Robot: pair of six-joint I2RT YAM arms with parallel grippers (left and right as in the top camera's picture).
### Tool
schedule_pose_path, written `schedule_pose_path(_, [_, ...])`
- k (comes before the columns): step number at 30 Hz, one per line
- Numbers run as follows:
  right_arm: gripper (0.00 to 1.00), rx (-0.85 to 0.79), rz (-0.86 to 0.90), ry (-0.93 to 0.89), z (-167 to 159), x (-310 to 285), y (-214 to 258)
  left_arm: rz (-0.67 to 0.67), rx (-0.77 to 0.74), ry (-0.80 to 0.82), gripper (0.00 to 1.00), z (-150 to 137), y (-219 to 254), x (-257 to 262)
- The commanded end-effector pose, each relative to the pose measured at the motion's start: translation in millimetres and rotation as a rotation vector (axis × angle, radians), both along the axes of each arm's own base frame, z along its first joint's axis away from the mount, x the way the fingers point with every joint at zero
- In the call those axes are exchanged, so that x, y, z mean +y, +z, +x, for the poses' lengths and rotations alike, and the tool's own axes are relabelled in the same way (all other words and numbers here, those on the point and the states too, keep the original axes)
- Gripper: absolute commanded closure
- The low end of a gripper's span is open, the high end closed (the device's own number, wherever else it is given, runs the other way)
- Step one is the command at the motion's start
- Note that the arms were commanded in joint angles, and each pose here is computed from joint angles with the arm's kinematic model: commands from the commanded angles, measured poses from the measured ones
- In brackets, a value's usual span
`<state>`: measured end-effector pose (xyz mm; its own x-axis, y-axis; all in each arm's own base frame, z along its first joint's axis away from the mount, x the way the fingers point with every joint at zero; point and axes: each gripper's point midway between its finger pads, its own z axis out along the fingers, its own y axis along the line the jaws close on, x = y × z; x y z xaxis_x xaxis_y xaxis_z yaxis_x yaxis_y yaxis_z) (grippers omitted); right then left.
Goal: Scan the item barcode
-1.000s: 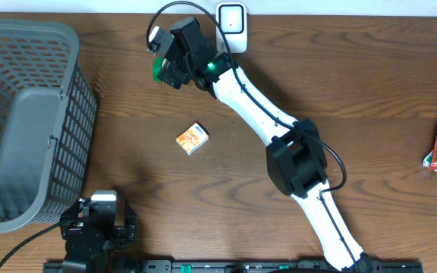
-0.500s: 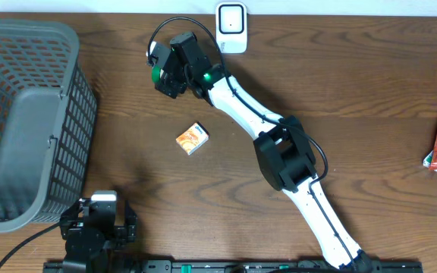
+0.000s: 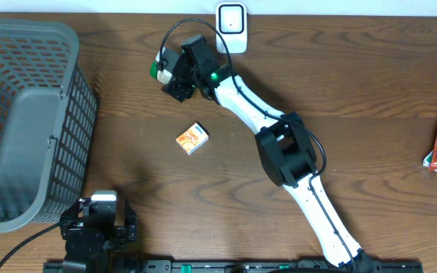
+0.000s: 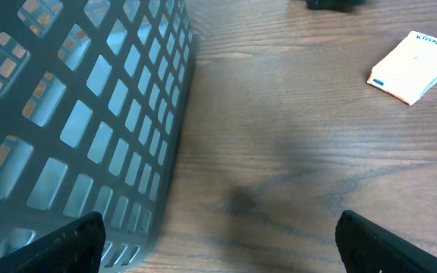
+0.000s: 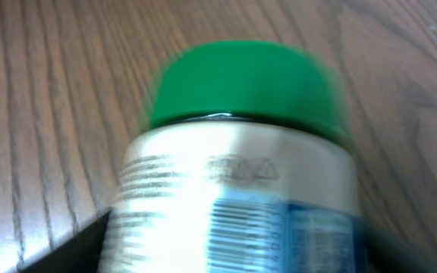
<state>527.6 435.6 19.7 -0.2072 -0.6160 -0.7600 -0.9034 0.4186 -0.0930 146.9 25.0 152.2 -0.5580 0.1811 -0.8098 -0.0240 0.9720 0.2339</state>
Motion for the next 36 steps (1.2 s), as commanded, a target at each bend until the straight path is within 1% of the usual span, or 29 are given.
schedule_pose_path(1, [0.44, 0.018, 0.015, 0.008, -2, 2, -3, -0.011, -0.006, 0.012, 0.05, 0, 1, 1])
schedule_pose_path(6, [0.44, 0.011, -0.005, -0.040, 5, -4, -1, -0.011, -0.006, 0.012, 0.05, 0, 1, 1])
schedule_pose_path(12, [0.45, 0.068, -0.048, -0.044, -2, -12, 14, -0.010, -0.005, 0.012, 0.05, 0, 1, 1])
schedule_pose_path(14, [0.44, 0.106, -0.092, -0.068, -6, -27, 29, -0.011, -0.006, 0.012, 0.05, 0, 1, 1])
schedule_pose_path(15, [0.43, 0.137, -0.154, -0.107, -9, -45, 34, -0.011, -0.006, 0.012, 0.05, 0, 1, 1])
schedule_pose_path(19, [0.49, 0.238, -0.296, -0.188, -24, -85, 33, -0.011, -0.006, 0.012, 0.05, 0, 1, 1])
schedule_pose_path(22, [0.55, 0.374, -0.409, -0.306, -41, -127, 21, -0.011, -0.006, 0.012, 0.05, 0, 1, 1])
schedule_pose_path(25, [0.58, 0.557, -0.464, -0.407, -65, -161, 11, -0.010, -0.005, 0.012, 0.05, 0, 1, 1])
schedule_pose_path(27, [0.57, 0.649, -0.502, -0.447, -80, -176, 9, -0.011, -0.006, 0.012, 0.05, 0, 1, 1])
schedule_pose_path(28, [0.53, 0.692, -0.528, -0.460, -90, -183, 8, -0.011, -0.006, 0.012, 0.05, 0, 1, 1])
schedule_pose_path(29, [0.53, 0.715, -0.545, -0.466, -95, -187, 8, -0.011, -0.006, 0.012, 0.05, 0, 1, 1])
schedule_pose_path(31, [0.48, 0.783, -0.595, -0.480, -113, -196, 9, -0.010, -0.005, 0.012, 0.05, 0, 1, 1])
schedule_pose_path(32, [0.48, 0.835, -0.635, -0.492, -127, -203, 11, -0.010, -0.005, 0.012, 0.05, 0, 1, 1])
schedule_pose_path(36, [0.50, 0.912, -0.695, -0.523, -148, -208, 14, -0.011, -0.006, 0.012, 0.05, 0, 1, 1])
